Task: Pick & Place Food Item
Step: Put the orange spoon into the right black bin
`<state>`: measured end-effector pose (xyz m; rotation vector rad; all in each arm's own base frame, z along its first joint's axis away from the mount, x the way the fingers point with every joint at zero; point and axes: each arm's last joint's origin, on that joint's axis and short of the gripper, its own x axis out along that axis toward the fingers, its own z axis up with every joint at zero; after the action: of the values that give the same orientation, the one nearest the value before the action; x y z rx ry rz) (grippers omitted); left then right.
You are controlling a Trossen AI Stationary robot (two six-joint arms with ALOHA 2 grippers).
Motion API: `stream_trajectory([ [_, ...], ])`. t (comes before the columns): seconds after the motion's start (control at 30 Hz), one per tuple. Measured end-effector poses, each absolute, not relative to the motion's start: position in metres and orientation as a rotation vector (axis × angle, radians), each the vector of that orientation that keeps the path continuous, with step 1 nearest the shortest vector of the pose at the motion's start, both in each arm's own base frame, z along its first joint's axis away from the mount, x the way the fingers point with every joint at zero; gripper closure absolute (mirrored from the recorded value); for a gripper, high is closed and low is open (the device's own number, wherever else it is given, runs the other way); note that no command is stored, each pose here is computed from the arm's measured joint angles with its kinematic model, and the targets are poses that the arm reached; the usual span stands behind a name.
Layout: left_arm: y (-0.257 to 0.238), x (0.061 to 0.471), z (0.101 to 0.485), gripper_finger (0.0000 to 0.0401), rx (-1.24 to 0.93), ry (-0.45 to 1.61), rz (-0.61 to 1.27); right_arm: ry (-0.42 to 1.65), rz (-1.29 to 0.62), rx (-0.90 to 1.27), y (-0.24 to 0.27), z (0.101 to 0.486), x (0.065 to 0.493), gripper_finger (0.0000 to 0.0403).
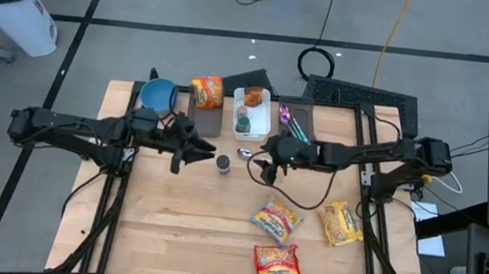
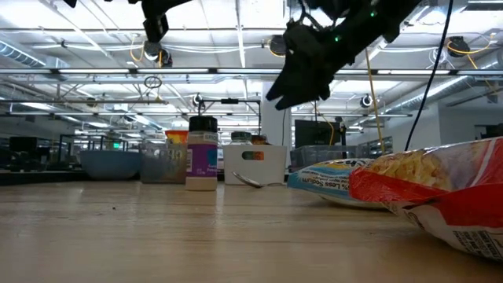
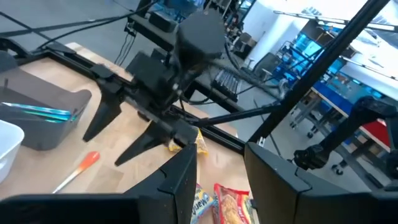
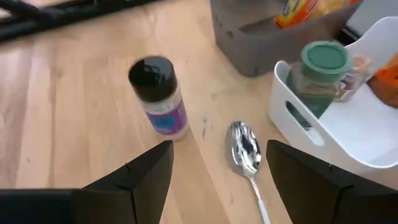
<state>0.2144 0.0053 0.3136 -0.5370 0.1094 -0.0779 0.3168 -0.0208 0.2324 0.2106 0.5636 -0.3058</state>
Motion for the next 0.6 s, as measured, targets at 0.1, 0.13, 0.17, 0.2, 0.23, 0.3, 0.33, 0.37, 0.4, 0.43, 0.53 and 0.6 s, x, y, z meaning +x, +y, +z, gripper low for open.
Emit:
stream_trajectory([
  [0.1, 0.007, 0.214, 0.314, 0.0256, -0.537, 0.106, -0.068, 0.621, -0.27, 0.21, -0.028, 0.223, 0.318, 0.0152],
  [0.13, 0.008, 0.214, 0.313, 0.0256, -0.537, 0.106, -0.062, 0.635, -0.259, 0.209, -0.029, 0.22, 0.319, 0.0152],
  [0.17, 0.008, 0.214, 0.314, 0.0256, -0.538, 0.105, -0.059, 0.645, -0.249, 0.207, -0.03, 0.217, 0.321, 0.0152],
  [0.2, 0.009, 0.214, 0.314, 0.0256, -0.538, 0.104, -0.056, 0.659, -0.242, 0.201, -0.031, 0.215, 0.321, 0.0152],
  [0.23, 0.01, 0.214, 0.314, 0.0256, -0.538, 0.103, -0.052, 0.677, -0.233, 0.194, -0.031, 0.212, 0.321, 0.0152],
  [0.3, 0.012, 0.214, 0.313, 0.0256, -0.538, 0.1, -0.042, 0.688, -0.228, 0.185, -0.032, 0.207, 0.323, 0.0152],
  [0.33, 0.013, 0.214, 0.313, 0.0256, -0.539, 0.099, -0.037, 0.703, -0.228, 0.182, -0.032, 0.203, 0.324, 0.0152],
  [0.37, 0.014, 0.214, 0.313, 0.0256, -0.539, 0.099, -0.034, 0.725, -0.227, 0.173, -0.032, 0.199, 0.325, 0.0152],
  [0.4, 0.014, 0.214, 0.314, 0.0256, -0.539, 0.097, -0.032, 0.745, -0.223, 0.163, -0.032, 0.195, 0.325, 0.0152],
  [0.43, 0.015, 0.214, 0.313, 0.0256, -0.539, 0.097, -0.028, 0.757, -0.219, 0.152, -0.033, 0.19, 0.327, 0.0152],
  [0.53, 0.017, 0.214, 0.313, 0.0256, -0.54, 0.096, -0.019, 0.808, -0.219, 0.141, -0.034, 0.176, 0.33, 0.0152],
  [0.6, 0.019, 0.214, 0.313, 0.0256, -0.54, 0.096, -0.02, 0.836, -0.23, 0.155, -0.035, 0.167, 0.332, 0.0152],
])
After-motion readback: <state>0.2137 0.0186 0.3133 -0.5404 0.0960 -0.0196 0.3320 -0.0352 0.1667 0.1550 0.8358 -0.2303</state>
